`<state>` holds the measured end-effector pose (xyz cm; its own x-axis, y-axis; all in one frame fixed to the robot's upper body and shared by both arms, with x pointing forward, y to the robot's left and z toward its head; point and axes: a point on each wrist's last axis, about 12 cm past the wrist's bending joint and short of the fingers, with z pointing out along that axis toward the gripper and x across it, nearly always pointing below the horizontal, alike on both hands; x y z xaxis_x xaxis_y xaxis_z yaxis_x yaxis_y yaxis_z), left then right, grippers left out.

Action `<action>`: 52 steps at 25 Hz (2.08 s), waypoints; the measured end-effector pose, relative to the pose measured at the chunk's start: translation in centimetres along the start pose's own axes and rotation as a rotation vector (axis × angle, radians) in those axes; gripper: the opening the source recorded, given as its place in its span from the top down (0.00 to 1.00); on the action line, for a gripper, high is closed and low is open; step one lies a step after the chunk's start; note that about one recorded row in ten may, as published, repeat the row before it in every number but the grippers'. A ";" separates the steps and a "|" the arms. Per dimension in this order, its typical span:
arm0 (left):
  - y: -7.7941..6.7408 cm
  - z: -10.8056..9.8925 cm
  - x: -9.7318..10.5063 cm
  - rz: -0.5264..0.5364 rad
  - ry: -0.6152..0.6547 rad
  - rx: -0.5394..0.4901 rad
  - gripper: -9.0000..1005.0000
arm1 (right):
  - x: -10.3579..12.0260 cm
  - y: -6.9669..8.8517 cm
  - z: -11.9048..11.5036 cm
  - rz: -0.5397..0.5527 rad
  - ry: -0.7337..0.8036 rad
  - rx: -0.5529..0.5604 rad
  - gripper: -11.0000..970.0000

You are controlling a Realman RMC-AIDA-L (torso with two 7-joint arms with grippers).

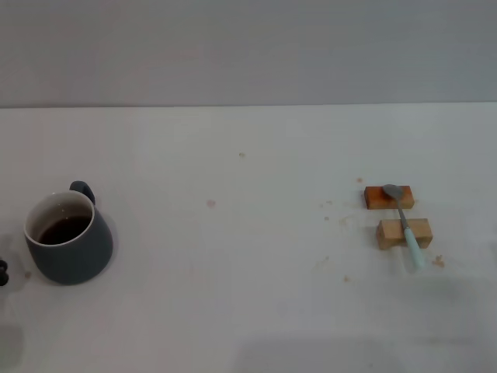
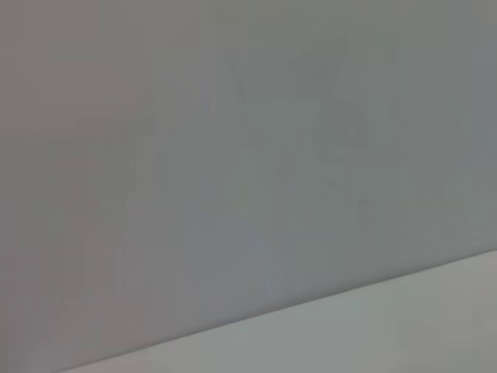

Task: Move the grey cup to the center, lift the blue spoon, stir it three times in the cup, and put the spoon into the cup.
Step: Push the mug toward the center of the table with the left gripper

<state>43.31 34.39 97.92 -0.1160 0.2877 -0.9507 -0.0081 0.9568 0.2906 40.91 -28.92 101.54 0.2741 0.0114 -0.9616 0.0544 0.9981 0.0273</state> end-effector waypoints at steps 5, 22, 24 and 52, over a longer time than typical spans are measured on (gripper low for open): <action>-0.6 0.6 -0.2 0.006 0.000 0.032 0.99 | 0.0 0.0 0.0 0.000 0.000 0.000 0.23; -2.5 0.9 -0.6 0.024 -0.015 0.145 0.99 | 0.1 0.0 0.0 0.000 0.004 -0.001 0.23; -2.8 0.9 -0.7 0.022 -0.019 0.158 0.99 | 0.1 0.0 0.1 0.001 0.006 -0.002 0.23; -4.2 1.9 -1.5 0.075 -0.057 0.237 0.99 | 0.1 0.2 0.2 0.005 0.007 -0.005 0.23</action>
<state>45.44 29.99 97.95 -0.0513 0.3540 -0.9338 0.2321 0.9137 0.3336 41.17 -28.73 101.50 0.2680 0.0165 -0.9633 0.0485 0.9984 0.0306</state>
